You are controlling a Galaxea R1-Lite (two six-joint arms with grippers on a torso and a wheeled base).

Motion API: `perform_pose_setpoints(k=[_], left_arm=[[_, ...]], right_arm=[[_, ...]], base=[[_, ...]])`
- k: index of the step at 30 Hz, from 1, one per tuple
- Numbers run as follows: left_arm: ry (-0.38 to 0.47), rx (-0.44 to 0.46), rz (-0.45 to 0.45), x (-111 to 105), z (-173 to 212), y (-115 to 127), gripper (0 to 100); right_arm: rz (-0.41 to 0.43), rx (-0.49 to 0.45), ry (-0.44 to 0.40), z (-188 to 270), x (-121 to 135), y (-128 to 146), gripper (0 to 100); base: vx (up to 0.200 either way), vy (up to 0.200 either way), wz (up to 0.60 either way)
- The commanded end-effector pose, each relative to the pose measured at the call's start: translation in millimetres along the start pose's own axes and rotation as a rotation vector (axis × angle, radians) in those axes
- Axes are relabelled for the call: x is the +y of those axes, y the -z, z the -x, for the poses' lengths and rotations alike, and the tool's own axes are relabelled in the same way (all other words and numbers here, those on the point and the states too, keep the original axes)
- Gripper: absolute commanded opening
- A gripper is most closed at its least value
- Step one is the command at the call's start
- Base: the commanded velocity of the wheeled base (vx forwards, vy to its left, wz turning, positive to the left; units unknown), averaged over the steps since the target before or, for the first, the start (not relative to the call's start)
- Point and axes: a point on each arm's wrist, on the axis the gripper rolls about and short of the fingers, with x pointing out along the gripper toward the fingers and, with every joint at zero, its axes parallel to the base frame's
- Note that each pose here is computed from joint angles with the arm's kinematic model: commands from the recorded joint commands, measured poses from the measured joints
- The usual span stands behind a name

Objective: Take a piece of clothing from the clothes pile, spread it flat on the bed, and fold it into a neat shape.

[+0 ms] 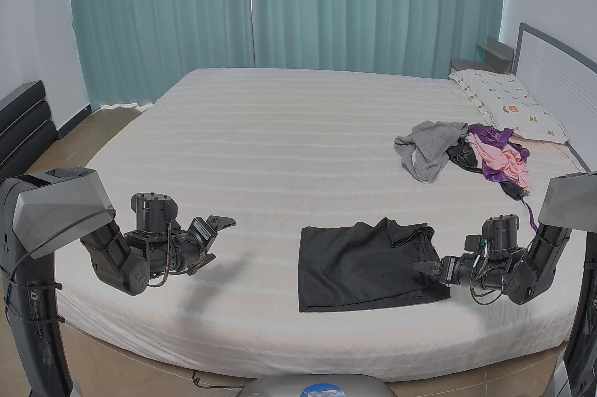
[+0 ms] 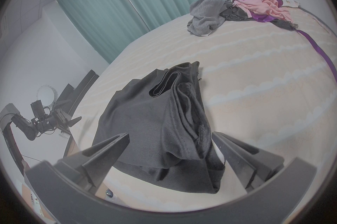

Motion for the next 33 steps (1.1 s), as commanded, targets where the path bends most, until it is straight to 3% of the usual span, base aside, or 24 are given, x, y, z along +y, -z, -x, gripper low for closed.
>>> perform_pose_setpoints(k=[1,13,20,21,33], left_arm=[[-0.001,0.000,0.001,1,0,0,100],[-0.002,0.001,0.002,1,0,0,100],[-0.002,0.001,0.002,1,0,0,100],[-0.001,0.000,0.001,1,0,0,100],[-0.002,0.001,0.002,1,0,0,100]], right_arm=[[-0.013,0.003,0.000,-1,-7,3,100],[0.003,-0.013,-0.082,6,-6,8,100],[0.004,0.009,-0.081,0,-7,13,100],[0.004,0.011,-0.080,-1,-8,14,0],[0.008,-0.013,-0.068,21,-11,8,0]], base=[[0.000,0.000,0.00],[0.000,0.000,0.00],[0.000,0.000,0.00],[0.000,0.000,0.00],[0.000,0.000,0.00]])
